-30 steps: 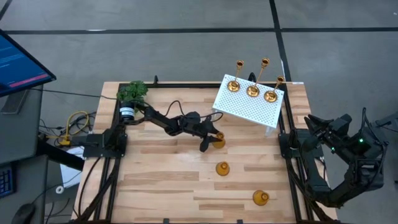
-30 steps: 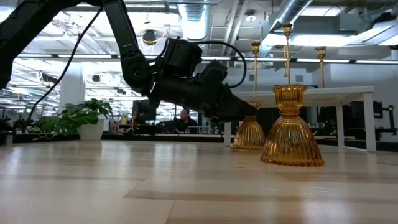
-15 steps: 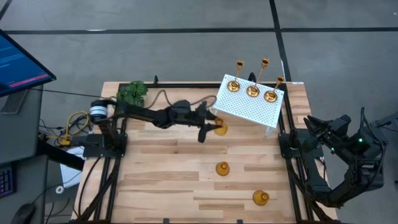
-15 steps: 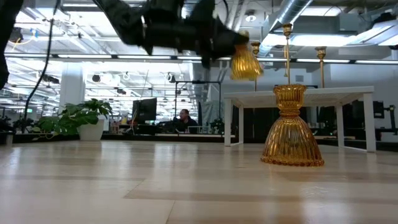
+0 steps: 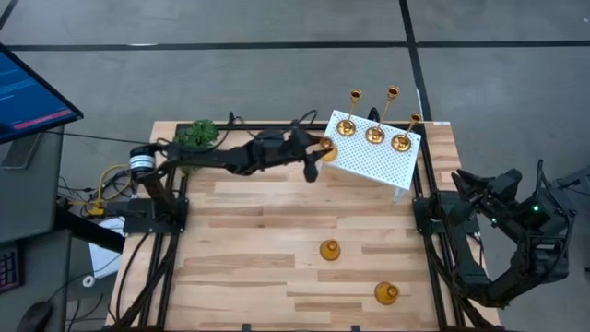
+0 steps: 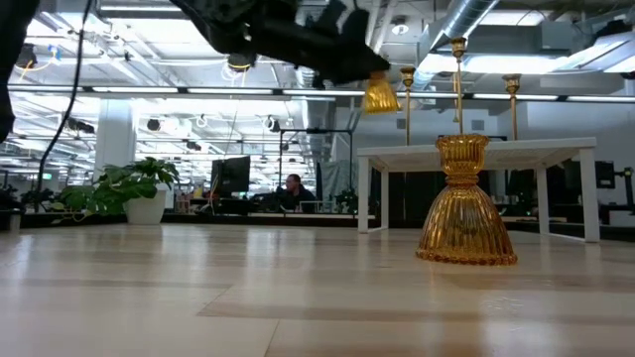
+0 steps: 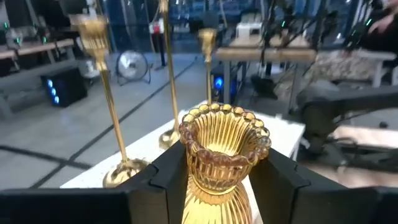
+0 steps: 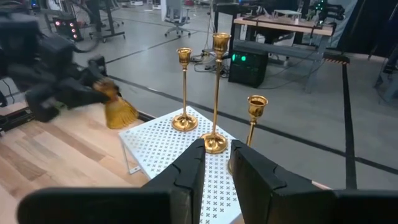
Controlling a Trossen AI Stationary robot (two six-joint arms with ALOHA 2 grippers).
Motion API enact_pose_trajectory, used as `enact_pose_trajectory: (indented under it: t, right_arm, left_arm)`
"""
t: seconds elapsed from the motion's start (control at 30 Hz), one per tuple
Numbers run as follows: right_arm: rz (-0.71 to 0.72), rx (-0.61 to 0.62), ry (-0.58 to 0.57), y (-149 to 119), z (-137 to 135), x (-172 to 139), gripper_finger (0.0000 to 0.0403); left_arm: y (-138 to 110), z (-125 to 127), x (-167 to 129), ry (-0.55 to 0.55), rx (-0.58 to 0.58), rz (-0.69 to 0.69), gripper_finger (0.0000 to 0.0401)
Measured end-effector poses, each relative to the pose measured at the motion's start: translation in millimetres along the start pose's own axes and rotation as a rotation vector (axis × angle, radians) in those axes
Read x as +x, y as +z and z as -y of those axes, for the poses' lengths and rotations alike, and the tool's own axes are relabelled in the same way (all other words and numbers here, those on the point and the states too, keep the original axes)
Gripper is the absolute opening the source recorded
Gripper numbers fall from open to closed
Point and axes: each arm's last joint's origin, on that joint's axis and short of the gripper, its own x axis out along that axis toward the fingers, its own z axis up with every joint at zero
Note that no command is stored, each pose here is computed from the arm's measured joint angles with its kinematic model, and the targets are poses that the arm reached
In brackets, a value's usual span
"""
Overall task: Pick & Place candle stick holders
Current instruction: Put the top yellow candle holder on the shelf
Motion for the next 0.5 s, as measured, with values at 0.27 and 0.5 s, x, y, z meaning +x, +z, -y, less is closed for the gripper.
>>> enact_pose_trajectory:
  t: [0.27, 0.5]
  right_arm:
    - [0.0, 0.002, -0.003, 0, 0, 0, 0.0069]
    - [0.0, 0.003, -0.003, 0, 0, 0, 0.0069]
  left_arm:
    - [-27, -3, 31, 0.002, 0.012, -0.079, 0.0143]
    - [-17, -10, 38, 0.001, 0.044, -0.041, 0.0143]
